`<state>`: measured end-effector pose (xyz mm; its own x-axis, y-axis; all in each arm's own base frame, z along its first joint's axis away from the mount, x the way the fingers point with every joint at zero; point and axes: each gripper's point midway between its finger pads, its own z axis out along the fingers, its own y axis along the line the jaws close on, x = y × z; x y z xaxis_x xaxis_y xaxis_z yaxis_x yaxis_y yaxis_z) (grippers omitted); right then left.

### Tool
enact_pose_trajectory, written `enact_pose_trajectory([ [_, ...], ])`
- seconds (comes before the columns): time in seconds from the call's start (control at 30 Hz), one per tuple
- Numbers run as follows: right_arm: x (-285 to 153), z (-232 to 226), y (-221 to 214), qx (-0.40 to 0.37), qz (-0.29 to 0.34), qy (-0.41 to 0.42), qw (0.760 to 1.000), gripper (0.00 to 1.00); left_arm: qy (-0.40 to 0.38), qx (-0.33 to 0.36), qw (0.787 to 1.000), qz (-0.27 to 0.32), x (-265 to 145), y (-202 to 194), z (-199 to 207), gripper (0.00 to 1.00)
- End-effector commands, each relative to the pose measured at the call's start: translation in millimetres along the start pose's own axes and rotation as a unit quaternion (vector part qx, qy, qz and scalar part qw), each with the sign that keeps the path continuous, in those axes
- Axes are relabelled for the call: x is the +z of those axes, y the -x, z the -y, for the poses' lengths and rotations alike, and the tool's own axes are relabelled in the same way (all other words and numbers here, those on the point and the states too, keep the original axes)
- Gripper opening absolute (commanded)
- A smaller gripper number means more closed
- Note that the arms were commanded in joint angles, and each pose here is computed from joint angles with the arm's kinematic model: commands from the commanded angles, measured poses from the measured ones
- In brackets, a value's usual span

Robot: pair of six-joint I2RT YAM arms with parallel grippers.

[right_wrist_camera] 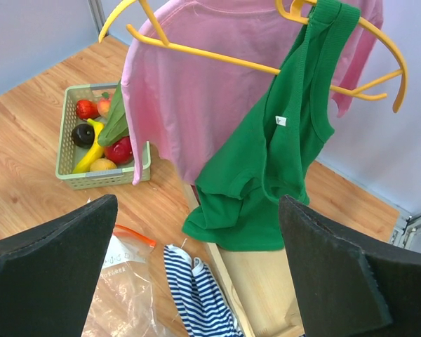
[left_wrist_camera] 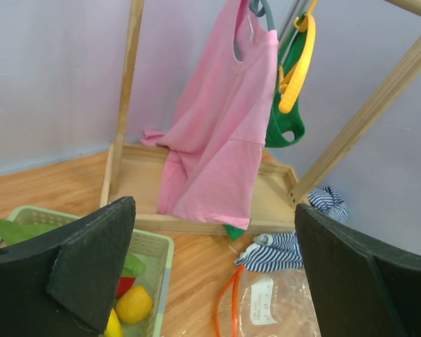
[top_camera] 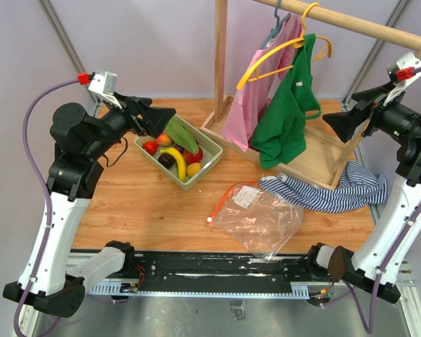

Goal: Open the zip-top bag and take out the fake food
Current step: Reset both arms

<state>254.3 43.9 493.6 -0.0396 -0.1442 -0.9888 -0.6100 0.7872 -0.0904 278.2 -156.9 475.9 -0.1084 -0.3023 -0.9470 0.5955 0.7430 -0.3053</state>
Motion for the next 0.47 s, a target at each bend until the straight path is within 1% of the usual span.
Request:
enact_pose_trajectory([
  [0.0, -2.7, -2.5, 5.8, 0.0, 0.016, 0.018, 1.0, 0.98, -0.009, 0.003, 1.0, 0.006, 1.8, 1.4, 1.3, 0.99],
  [0.43, -2.0, 2.3, 6.9, 0.002, 0.015, 0.018, 1.0, 0.98, -0.002, 0.007, 1.0, 0.004, 7.3, 1.0, -3.9, 0.99],
])
